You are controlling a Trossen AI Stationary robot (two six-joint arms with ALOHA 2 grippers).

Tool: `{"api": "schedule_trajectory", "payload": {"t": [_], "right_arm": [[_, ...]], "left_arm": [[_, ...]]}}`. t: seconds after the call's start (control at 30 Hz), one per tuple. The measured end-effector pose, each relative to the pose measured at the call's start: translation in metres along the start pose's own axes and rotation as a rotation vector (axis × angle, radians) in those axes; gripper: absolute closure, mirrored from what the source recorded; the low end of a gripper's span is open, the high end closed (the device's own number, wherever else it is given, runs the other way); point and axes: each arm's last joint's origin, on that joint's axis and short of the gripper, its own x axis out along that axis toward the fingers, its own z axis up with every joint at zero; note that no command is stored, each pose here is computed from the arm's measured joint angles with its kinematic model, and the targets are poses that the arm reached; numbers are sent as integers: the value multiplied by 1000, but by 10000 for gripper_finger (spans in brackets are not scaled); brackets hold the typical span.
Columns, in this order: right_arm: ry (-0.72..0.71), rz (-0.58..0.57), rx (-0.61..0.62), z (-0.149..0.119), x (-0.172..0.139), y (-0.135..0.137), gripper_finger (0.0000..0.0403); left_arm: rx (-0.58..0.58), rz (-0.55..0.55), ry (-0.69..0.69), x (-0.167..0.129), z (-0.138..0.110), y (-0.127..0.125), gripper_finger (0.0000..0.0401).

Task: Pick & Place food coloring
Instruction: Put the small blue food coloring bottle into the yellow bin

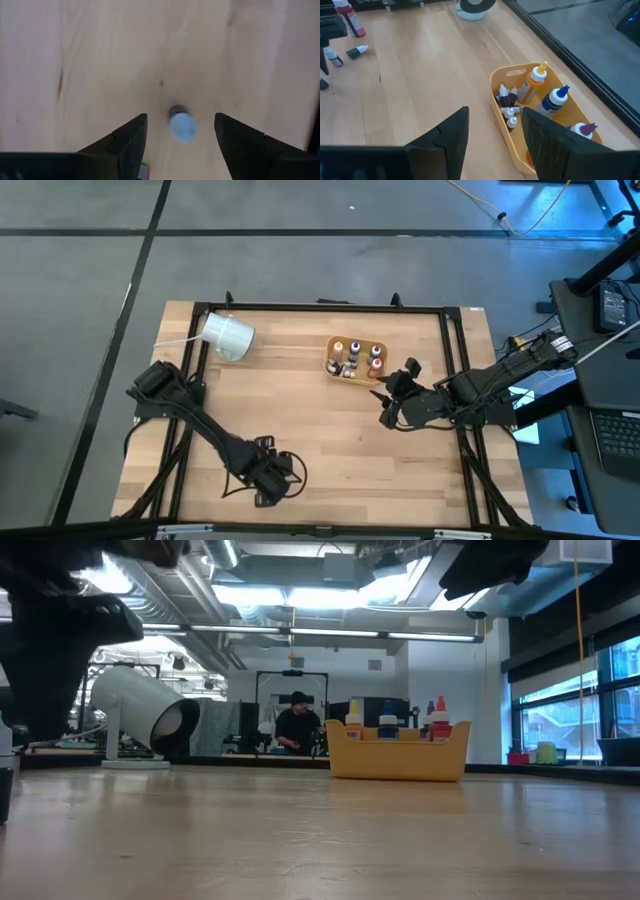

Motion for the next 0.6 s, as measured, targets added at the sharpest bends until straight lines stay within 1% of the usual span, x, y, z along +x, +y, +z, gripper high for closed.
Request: {"api": "schedule_trajectory", "payload": {"t": [0.17,0.43,0.53,0.6], "right_arm": [[-1,0,1,0,0,0,219],[-1,0,0,0,0,0,219],[-1,0,0,0,0,0,219],[-1,0,-1,0,0,0,219]], "left_arm": [[-3,25,16,4,-1,1,194],[14,23,21,5,-1,1,221],[20,3,42,8,-2,0,227],[24,9,54,11,-3,-1,230]]}}
